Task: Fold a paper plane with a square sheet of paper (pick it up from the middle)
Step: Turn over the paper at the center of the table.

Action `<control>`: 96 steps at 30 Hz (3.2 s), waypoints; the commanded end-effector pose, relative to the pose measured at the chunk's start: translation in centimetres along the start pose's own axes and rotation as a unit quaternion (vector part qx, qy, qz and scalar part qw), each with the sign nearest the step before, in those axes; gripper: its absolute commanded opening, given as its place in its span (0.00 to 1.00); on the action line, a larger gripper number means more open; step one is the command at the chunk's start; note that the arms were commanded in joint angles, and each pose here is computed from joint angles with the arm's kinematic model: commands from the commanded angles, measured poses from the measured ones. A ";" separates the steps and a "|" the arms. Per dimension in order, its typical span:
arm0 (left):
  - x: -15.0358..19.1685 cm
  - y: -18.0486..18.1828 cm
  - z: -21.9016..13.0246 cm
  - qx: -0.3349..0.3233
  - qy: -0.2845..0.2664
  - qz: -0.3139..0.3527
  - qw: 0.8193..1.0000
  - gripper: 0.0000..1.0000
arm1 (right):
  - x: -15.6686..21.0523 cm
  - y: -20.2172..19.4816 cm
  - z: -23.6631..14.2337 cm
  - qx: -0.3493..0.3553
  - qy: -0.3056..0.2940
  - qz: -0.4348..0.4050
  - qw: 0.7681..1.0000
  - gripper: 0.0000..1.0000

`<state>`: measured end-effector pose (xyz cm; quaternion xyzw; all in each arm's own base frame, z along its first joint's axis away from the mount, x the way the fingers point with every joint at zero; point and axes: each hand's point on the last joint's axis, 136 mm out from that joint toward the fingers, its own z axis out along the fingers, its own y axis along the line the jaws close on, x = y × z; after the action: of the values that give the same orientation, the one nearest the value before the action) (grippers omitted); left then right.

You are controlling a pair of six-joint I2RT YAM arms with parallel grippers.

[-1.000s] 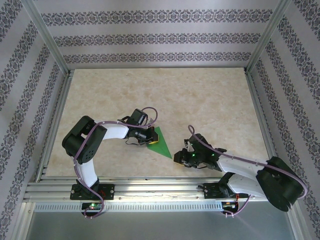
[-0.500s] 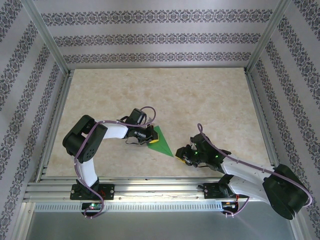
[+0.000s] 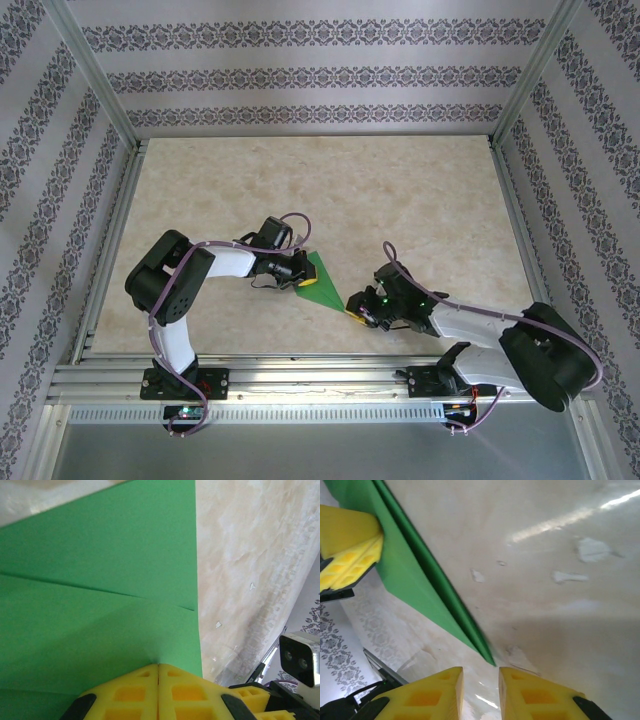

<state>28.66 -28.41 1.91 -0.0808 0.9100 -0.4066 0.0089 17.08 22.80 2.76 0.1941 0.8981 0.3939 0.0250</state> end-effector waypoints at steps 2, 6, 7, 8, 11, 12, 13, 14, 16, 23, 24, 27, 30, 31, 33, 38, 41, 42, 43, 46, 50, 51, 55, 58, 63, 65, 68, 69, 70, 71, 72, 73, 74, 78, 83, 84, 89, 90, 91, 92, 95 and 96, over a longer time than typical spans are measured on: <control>0.2 1.7 0.2 -0.018 0.003 -0.019 1.000 0.06 | -0.5 1.4 0.3 -0.018 0.007 -0.004 1.000 0.24; 0.2 1.7 0.2 -0.018 0.004 -0.019 1.000 0.06 | -0.4 0.5 0.5 0.001 0.012 0.001 1.000 0.25; 0.3 1.7 0.2 -0.018 0.005 -0.019 1.000 0.06 | -0.4 0.3 0.5 0.003 0.011 0.002 1.000 0.25; 0.2 1.7 0.1 -0.019 0.004 -0.019 1.000 0.06 | -0.3 0.2 0.5 0.004 0.013 0.003 1.000 0.25; 0.2 1.7 0.2 -0.018 0.004 -0.019 1.000 0.06 | -0.2 0.0 0.5 0.007 0.014 0.002 1.000 0.25; 0.2 1.7 0.2 -0.018 0.004 -0.019 1.000 0.06 | -0.1 0.0 0.4 0.006 0.015 0.004 1.000 0.25; 0.3 1.7 0.1 -0.019 0.005 -0.020 1.000 0.06 | 0.0 0.0 0.4 0.006 0.018 0.003 1.000 0.25; 0.2 1.7 0.1 -0.019 0.004 -0.019 1.000 0.06 | 0.1 0.0 0.4 0.006 0.020 0.001 1.000 0.25; 0.2 1.7 0.1 -0.019 0.004 -0.020 1.000 0.06 | 0.1 -0.1 0.4 0.008 0.022 0.002 1.000 0.26; 0.3 1.8 0.1 -0.019 0.004 -0.021 1.000 0.06 | 0.1 -0.4 1.0 0.015 0.031 0.007 0.999 0.24; 0.3 1.8 0.1 -0.020 0.004 -0.022 1.000 0.06 | 0.0 -0.2 1.0 0.010 0.030 0.004 0.999 0.23; 0.2 1.7 0.1 -0.019 0.004 -0.021 1.000 0.06 | -0.5 0.7 0.9 -0.005 0.013 0.000 1.000 0.23; 0.1 1.5 0.0 -0.016 0.003 -0.020 1.000 0.06 | -1.0 2.8 0.6 -0.030 0.012 -0.013 0.999 0.23; 0.1 1.4 0.0 -0.015 0.003 -0.020 1.000 0.06 | -1.1 3.0 0.6 -0.033 0.012 -0.013 0.999 0.23; 0.0 1.3 0.0 -0.014 0.003 -0.020 1.000 0.06 | -1.2 3.2 0.6 -0.039 0.014 -0.014 0.999 0.23; 0.0 1.1 -0.1 -0.012 0.002 -0.019 1.000 0.06 | -1.4 3.3 0.7 -0.044 0.016 -0.013 0.999 0.24; 0.0 1.1 -0.1 -0.011 0.001 -0.019 1.000 0.06 | -1.5 3.3 0.6 -0.044 0.010 -0.014 0.999 0.25; 0.0 1.0 -0.1 -0.011 0.002 -0.019 1.000 0.06 | -1.6 3.4 0.6 -0.047 0.009 -0.016 0.999 0.25; -0.1 1.0 -0.1 -0.011 0.000 -0.020 1.000 0.06 | -1.7 3.5 0.6 -0.049 0.009 -0.018 0.999 0.25; -0.1 0.9 -0.1 -0.008 0.001 -0.020 1.000 0.06 | -2.0 3.9 0.6 -0.054 0.007 -0.024 0.998 0.25; -0.2 0.6 -0.3 -0.004 -0.001 -0.017 1.000 0.06 | -2.3 4.2 0.9 -0.059 0.009 -0.029 0.998 0.25; -0.2 0.5 -0.3 -0.004 -0.002 -0.017 1.000 0.06 | -2.3 4.4 0.9 -0.064 0.011 -0.031 0.997 0.25; -0.3 0.3 -0.4 -0.002 -0.003 -0.017 1.000 0.06 | -2.7 4.5 1.2 -0.068 0.011 -0.032 0.997 0.25; -0.3 0.3 -0.4 -0.001 -0.004 -0.016 1.000 0.07 | -2.9 4.6 1.2 -0.077 0.010 -0.033 0.996 0.24; -0.5 0.0 -0.5 0.002 -0.009 -0.015 1.000 0.07 | -2.9 4.8 1.4 -0.089 0.019 -0.033 0.995 0.19; -0.6 -0.2 -0.6 0.005 -0.011 -0.013 1.000 0.07 | -2.9 4.8 1.5 -0.092 0.022 -0.034 0.995 0.16; -0.6 -0.7 -0.9 0.010 -0.013 -0.008 1.000 0.09 | -2.7 4.7 1.6 -0.095 0.025 -0.035 0.995 0.11; -0.7 -0.9 -1.0 0.011 -0.016 -0.006 1.000 0.09 | -2.7 4.7 1.7 -0.096 0.026 -0.034 0.994 0.10; -0.8 -1.1 -1.2 0.013 -0.018 -0.004 1.000 0.10 | -2.7 4.6 1.6 -0.097 0.026 -0.037 0.994 0.09; -0.8 -1.2 -1.3 0.014 -0.019 -0.002 1.000 0.11 | -2.7 4.6 1.6 -0.097 0.026 -0.038 0.994 0.08; -0.9 -1.6 -1.5 0.017 -0.022 0.001 1.000 0.12 | -2.6 4.5 1.6 -0.097 0.026 -0.040 0.994 0.07; -0.9 -1.8 -1.7 0.019 -0.025 0.003 1.000 0.15 | -2.6 4.5 1.5 -0.096 0.025 -0.041 0.994 0.05; -1.0 -2.1 -2.0 0.020 -0.029 0.006 0.999 0.17 | -2.6 4.5 1.4 -0.097 0.023 -0.044 0.994 0.05; -1.3 -3.4 -3.7 0.019 -0.054 0.030 0.998 0.27 | -2.8 4.6 0.5 -0.097 0.012 -0.061 0.993 0.03; -1.5 -5.0 -7.1 0.004 -0.104 0.078 0.991 0.37 | -3.7 4.5 -1.7 -0.054 -0.031 -0.123 0.990 0.01; -1.5 -5.1 -7.7 -0.001 -0.115 0.088 0.989 0.38 | -3.8 4.7 -2.3 -0.045 -0.042 -0.144 0.988 0.00; -1.9 -6.1 -11.4 -0.026 -0.180 0.140 0.973 0.48 | -5.3 5.6 -6.3 0.005 -0.126 -0.246 0.961 0.00; -1.7 -6.4 -11.8 -0.024 -0.184 0.154 0.970 0.51 | -5.5 5.6 -7.0 0.021 -0.138 -0.263 0.955 0.00; -1.6 -6.9 -12.3 -0.024 -0.185 0.171 0.968 0.55 | -5.7 5.7 -7.9 0.040 -0.152 -0.289 0.944 0.00; -1.5 -7.3 -12.7 -0.027 -0.185 0.185 0.965 0.58 | -5.8 5.7 -8.6 0.061 -0.158 -0.311 0.935 0.00; -1.2 -7.8 -13.6 -0.036 -0.186 0.211 0.959 0.67 | -6.1 6.2 -10.4 0.112 -0.178 -0.374 0.903 0.00; -1.3 -7.8 -13.9 -0.040 -0.192 0.216 0.957 0.76 | -6.2 6.4 -10.8 0.126 -0.185 -0.388 0.894 0.00</control>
<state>29.88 -24.50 16.59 0.0163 0.8926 -0.3746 0.2503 23.27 19.73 15.14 -0.0377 0.8999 0.3118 0.3025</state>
